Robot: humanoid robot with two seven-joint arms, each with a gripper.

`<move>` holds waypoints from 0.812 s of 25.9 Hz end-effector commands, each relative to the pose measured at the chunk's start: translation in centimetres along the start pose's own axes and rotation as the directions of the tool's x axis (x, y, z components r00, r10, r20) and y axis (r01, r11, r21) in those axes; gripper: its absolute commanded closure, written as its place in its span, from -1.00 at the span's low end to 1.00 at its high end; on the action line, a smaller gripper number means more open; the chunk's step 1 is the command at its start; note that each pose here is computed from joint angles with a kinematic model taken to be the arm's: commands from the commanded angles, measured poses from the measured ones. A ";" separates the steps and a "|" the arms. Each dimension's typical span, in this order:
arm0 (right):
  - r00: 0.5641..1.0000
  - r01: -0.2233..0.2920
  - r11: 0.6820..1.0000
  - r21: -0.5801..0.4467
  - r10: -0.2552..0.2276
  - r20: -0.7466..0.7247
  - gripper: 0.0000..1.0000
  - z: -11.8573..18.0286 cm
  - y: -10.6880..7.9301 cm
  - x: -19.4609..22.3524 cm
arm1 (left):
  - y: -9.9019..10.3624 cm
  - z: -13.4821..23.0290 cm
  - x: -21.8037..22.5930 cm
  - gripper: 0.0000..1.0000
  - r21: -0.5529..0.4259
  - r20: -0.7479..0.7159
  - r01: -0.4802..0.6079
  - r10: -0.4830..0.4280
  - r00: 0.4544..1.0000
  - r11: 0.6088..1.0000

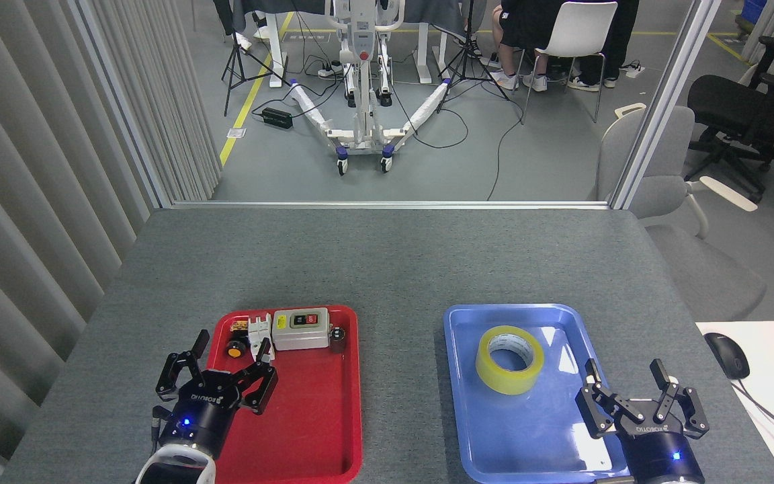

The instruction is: Place and move tape with both arms

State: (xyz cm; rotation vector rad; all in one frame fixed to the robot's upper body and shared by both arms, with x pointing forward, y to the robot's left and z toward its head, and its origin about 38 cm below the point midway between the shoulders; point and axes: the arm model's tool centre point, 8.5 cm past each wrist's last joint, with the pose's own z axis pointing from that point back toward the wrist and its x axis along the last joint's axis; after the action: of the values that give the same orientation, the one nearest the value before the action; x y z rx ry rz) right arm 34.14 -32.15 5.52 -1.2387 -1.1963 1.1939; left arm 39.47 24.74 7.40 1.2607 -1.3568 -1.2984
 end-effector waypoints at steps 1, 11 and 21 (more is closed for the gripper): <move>1.000 -0.007 0.998 -0.064 0.007 -0.002 -0.99 0.8 -0.2 -0.3 | -0.2 0.1 -0.1 -1.00 -0.005 -0.005 -0.003 0.003 1.000 1.000; 1.000 0.025 0.987 -0.156 -0.027 -0.009 -0.99 1.4 -0.5 -0.5 | -0.3 0.2 -0.4 -1.00 -0.007 -0.013 -0.003 0.003 1.000 1.000; 0.984 0.175 0.973 -0.150 -0.177 -0.001 -0.99 1.4 -0.5 -1.3 | -0.3 0.2 -0.6 -1.00 -0.010 -0.020 -0.004 0.003 1.000 1.000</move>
State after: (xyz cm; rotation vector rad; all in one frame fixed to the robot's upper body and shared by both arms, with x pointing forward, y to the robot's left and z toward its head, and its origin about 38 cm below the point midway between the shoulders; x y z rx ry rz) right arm 32.68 -33.29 5.90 -1.2410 -1.3533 0.9836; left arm 39.39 25.35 7.08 1.2603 -1.3380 -1.2865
